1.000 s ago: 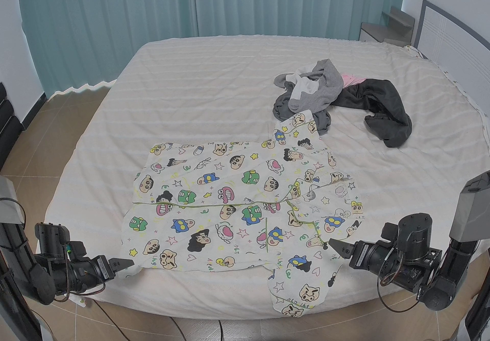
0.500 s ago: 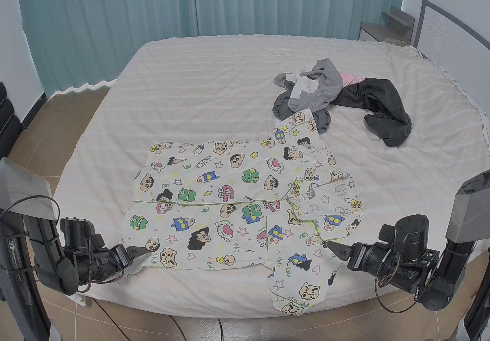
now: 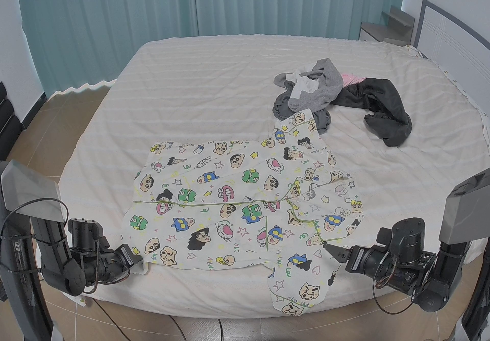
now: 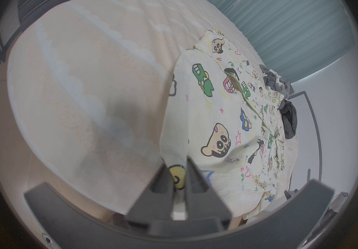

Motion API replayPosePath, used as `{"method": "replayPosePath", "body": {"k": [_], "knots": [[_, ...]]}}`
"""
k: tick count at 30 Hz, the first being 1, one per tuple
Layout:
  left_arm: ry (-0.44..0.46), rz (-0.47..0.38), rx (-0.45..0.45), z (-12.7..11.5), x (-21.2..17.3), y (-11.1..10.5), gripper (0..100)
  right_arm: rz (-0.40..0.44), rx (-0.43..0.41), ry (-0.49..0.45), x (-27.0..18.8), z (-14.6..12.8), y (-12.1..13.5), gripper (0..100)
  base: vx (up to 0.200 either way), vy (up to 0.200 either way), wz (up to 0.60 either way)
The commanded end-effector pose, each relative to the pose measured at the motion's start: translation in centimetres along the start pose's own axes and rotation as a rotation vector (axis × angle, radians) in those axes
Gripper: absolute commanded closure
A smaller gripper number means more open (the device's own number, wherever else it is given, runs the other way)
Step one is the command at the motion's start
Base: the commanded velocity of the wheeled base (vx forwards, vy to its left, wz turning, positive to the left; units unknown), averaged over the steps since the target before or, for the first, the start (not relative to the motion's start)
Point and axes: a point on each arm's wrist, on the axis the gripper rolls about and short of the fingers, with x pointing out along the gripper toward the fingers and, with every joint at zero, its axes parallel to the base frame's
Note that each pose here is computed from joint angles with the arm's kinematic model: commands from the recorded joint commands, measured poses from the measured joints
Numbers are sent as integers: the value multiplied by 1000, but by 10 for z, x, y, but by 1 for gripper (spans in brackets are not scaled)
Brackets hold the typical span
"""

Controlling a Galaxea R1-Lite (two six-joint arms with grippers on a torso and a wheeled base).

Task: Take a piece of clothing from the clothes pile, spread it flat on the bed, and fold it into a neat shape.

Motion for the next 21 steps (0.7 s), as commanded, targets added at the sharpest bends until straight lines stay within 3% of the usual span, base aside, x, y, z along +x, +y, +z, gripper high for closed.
{"method": "replayPosePath", "body": {"k": [1, 11, 21], "knots": [[-35, 25, -10, 2, -12, 2, 100, -27, -7, 54, 10, -12, -6, 0, 0, 0, 0], [-182, -7, 26, 6, -33, -7, 100, 58, -65, 223, 19, -31, -13, 0, 0, 0, 0], [-289, -33, -5, 10, -39, -10, 100, 79, -109, 308, 29, -44, -14, 0, 0, 0, 0]]}}
